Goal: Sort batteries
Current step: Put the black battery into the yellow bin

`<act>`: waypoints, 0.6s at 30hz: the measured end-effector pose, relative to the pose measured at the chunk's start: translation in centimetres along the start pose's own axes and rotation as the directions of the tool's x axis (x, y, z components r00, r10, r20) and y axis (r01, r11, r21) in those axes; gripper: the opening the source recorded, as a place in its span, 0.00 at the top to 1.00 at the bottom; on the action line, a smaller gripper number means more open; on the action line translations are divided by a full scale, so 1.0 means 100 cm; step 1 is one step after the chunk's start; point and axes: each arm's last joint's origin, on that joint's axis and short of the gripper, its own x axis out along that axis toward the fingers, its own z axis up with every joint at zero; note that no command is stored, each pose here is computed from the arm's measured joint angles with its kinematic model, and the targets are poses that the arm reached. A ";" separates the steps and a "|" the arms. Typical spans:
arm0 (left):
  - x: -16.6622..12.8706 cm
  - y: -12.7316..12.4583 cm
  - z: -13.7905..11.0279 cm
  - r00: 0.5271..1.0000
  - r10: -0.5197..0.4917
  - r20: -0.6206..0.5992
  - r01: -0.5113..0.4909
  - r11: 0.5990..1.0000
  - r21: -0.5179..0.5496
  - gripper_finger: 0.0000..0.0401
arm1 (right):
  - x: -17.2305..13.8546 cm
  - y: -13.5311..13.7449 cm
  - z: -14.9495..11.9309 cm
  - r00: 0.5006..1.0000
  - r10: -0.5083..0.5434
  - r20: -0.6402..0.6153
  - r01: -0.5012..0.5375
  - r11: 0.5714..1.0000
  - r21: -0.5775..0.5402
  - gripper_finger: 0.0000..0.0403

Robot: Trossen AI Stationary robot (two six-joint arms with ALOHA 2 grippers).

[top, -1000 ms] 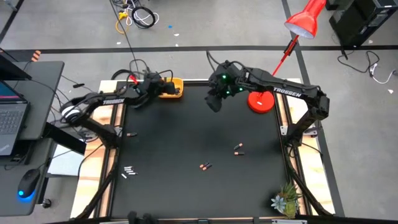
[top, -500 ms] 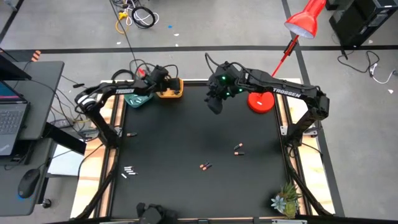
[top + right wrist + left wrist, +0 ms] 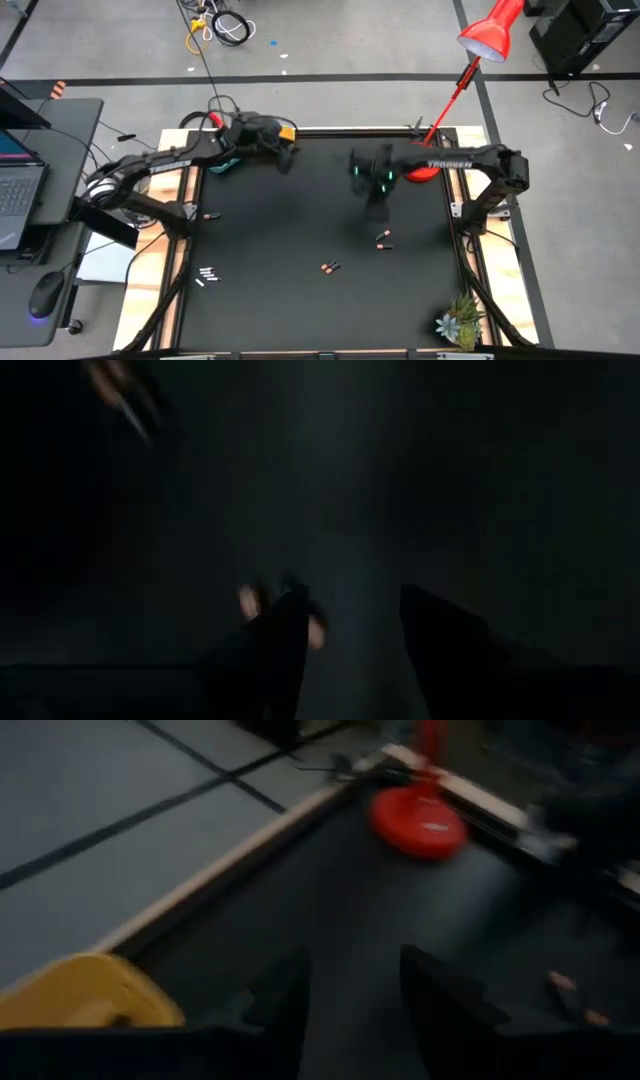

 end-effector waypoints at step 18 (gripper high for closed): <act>-0.024 -0.074 -0.028 0.979 -0.144 -0.144 0.167 0.973 0.158 0.60 | 0.090 0.067 -0.071 0.972 -0.234 0.001 0.225 0.932 -0.284 0.58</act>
